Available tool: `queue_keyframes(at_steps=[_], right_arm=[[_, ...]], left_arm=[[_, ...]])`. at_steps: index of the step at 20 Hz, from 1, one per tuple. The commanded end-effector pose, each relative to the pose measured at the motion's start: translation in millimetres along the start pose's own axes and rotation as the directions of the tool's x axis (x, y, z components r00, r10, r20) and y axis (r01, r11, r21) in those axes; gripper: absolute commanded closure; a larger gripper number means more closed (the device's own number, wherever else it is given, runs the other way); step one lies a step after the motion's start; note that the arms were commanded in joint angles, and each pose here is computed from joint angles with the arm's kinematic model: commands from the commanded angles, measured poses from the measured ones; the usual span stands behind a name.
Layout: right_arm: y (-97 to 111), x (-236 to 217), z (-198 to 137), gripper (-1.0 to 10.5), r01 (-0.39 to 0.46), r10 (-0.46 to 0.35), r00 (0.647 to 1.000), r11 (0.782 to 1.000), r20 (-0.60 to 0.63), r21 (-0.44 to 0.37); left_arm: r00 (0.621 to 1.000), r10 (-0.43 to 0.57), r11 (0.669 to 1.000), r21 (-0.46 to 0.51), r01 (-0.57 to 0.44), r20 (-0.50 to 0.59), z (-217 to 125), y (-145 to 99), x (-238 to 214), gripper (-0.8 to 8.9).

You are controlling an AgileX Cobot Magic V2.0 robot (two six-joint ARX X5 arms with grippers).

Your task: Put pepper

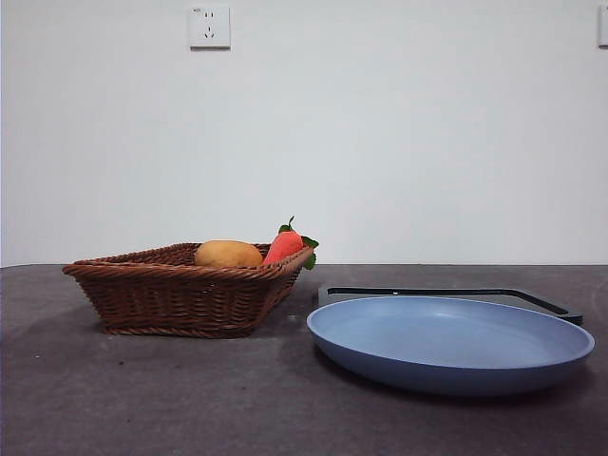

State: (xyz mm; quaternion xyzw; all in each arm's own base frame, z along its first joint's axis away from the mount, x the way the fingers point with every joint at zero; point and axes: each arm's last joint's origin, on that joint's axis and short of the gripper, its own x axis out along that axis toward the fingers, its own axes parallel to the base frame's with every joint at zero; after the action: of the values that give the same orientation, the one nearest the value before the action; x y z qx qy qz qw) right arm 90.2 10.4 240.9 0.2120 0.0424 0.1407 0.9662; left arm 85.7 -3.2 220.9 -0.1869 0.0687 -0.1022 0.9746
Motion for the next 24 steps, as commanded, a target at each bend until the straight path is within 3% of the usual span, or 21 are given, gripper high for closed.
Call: queue_keyframes(at_steps=[1, 8, 15, 20, 21, 24], right_arm=[[8.0, 1.6, 17.8, 9.4, 0.009, -0.01, 0.999, 0.999, -0.035, -0.034], [24.9, 10.6, 54.3, 9.4, -0.017, -0.019, 0.959, 0.992, -0.282, -0.126], [33.3, 17.6, 68.7, 9.4, -0.075, -0.05, 0.824, 0.978, -0.564, -0.196], [30.6, 26.7, 67.2, 9.3, -0.078, -0.064, 0.774, 0.978, -0.63, -0.196], [29.9, 28.3, 66.7, 9.1, -0.076, -0.066, 0.77, 0.978, -0.635, -0.193], [27.9, 33.3, 65.1, 6.7, -0.068, -0.069, 0.756, 0.981, -0.651, -0.183]], left_arm=[[0.999, -0.026, 1.0, 0.002, 0.026, -0.025, 16.6, -7.3, -0.8, 8.07], [0.973, -0.096, 0.99, 0.085, 0.116, -0.208, 54.6, -23.4, 5.8, 8.07], [0.894, -0.147, 0.971, 0.108, 0.211, -0.423, 75.8, -31.3, 16.1, 8.07], [0.871, -0.138, 0.971, 0.111, 0.214, -0.471, 79.4, -30.9, 22.5, 8.02], [0.872, -0.137, 0.971, 0.111, 0.212, -0.471, 79.4, -30.8, 22.7, 7.68], [0.873, -0.131, 0.972, 0.111, 0.206, -0.47, 79.5, -30.6, 22.8, 4.66]])
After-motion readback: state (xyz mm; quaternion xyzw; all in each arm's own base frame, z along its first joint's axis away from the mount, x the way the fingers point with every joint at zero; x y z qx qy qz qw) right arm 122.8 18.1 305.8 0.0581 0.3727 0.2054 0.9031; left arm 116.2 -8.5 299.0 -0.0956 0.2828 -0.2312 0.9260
